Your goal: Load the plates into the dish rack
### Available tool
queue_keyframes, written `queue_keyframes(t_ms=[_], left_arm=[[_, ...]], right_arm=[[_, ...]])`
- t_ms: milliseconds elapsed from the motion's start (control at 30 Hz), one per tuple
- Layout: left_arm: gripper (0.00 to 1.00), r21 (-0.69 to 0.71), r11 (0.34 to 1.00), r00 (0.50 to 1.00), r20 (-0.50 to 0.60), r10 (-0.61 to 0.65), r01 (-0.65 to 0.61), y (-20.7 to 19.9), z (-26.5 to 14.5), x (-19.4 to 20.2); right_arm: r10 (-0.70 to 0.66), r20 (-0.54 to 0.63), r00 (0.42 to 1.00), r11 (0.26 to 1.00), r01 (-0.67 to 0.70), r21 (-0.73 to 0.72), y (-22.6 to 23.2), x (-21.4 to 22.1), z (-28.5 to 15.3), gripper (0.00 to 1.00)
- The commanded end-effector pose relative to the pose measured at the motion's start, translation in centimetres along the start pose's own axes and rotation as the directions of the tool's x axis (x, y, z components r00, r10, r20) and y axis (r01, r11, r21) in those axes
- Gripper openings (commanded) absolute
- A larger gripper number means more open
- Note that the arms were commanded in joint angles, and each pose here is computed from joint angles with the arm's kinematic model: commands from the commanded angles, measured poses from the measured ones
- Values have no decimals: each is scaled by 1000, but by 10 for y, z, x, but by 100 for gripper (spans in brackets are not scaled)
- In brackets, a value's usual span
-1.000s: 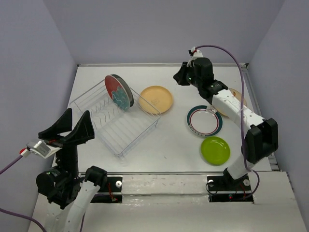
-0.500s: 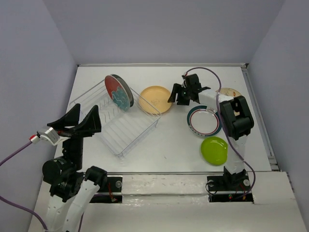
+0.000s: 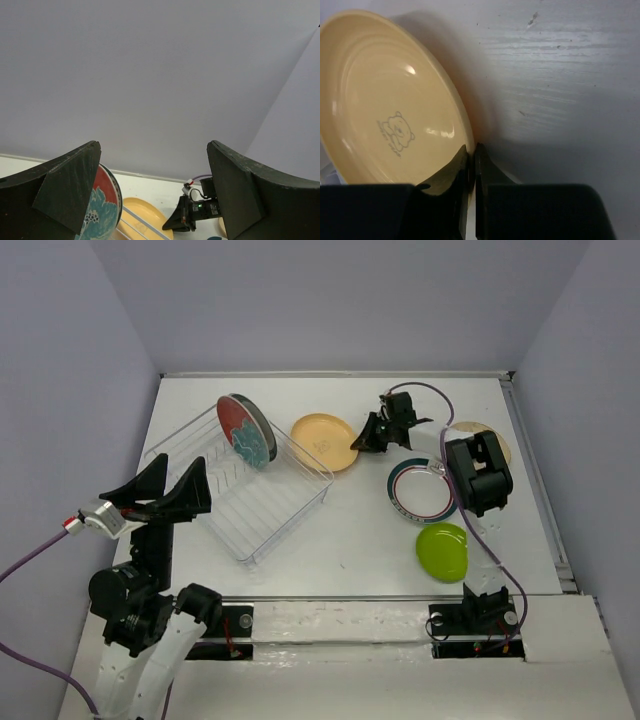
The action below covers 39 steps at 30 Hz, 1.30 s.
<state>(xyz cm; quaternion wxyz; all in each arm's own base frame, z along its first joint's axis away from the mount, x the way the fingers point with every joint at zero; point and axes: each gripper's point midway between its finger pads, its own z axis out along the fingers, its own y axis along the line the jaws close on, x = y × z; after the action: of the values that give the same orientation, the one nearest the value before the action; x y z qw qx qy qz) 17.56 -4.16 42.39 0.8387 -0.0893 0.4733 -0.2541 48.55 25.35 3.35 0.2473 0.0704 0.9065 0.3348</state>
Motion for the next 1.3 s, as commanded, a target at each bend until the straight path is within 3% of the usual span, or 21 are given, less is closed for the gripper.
queue_keyframes(t_ms=[0, 100, 200, 367, 533, 767, 833, 1000, 1167, 1267], left_arm=[[99, 10, 1000, 999, 32, -2, 1, -3, 3, -8], [99, 12, 1000, 999, 33, -1, 1, -3, 3, -9], [99, 15, 1000, 999, 37, -1, 0, -4, 1, -10], [99, 32, 999, 999, 43, -8, 7, -7, 2, -12], [99, 20, 1000, 997, 74, -12, 11, -6, 2, -22], [99, 0, 999, 992, 119, -32, 32, -5, 0, -38], [99, -25, 999, 992, 125, -31, 34, -1, -2, -39], [99, -81, 995, 994, 97, -47, 55, 9, -1, -30], [99, -71, 996, 994, -91, -56, 50, 1, 23, 14], [99, -110, 993, 966, -250, -66, 39, 4, 39, 55]], right_arm=[[33, 84, 996, 999, -33, 1, 3, -30, -12, 7], [-28, 259, 965, 993, -4, 121, -1, -67, -53, 7], [-123, 420, 899, 976, 34, 214, 16, -102, -113, 7], [-322, 640, 698, 910, 41, 413, 68, -138, -224, 7], [-495, 696, 519, 841, 86, 534, 156, -129, -283, 7], [-622, 688, 374, 780, 218, 586, 276, -84, -278, 7], [-664, 660, 352, 746, 262, 612, 294, -71, -259, 7], [-655, 672, 346, 754, 356, 552, 318, -59, -245, 7], [-607, 705, 366, 769, 492, 407, 333, -39, -251, 7], [-582, 713, 391, 766, 556, 321, 334, -27, -259, 7]])
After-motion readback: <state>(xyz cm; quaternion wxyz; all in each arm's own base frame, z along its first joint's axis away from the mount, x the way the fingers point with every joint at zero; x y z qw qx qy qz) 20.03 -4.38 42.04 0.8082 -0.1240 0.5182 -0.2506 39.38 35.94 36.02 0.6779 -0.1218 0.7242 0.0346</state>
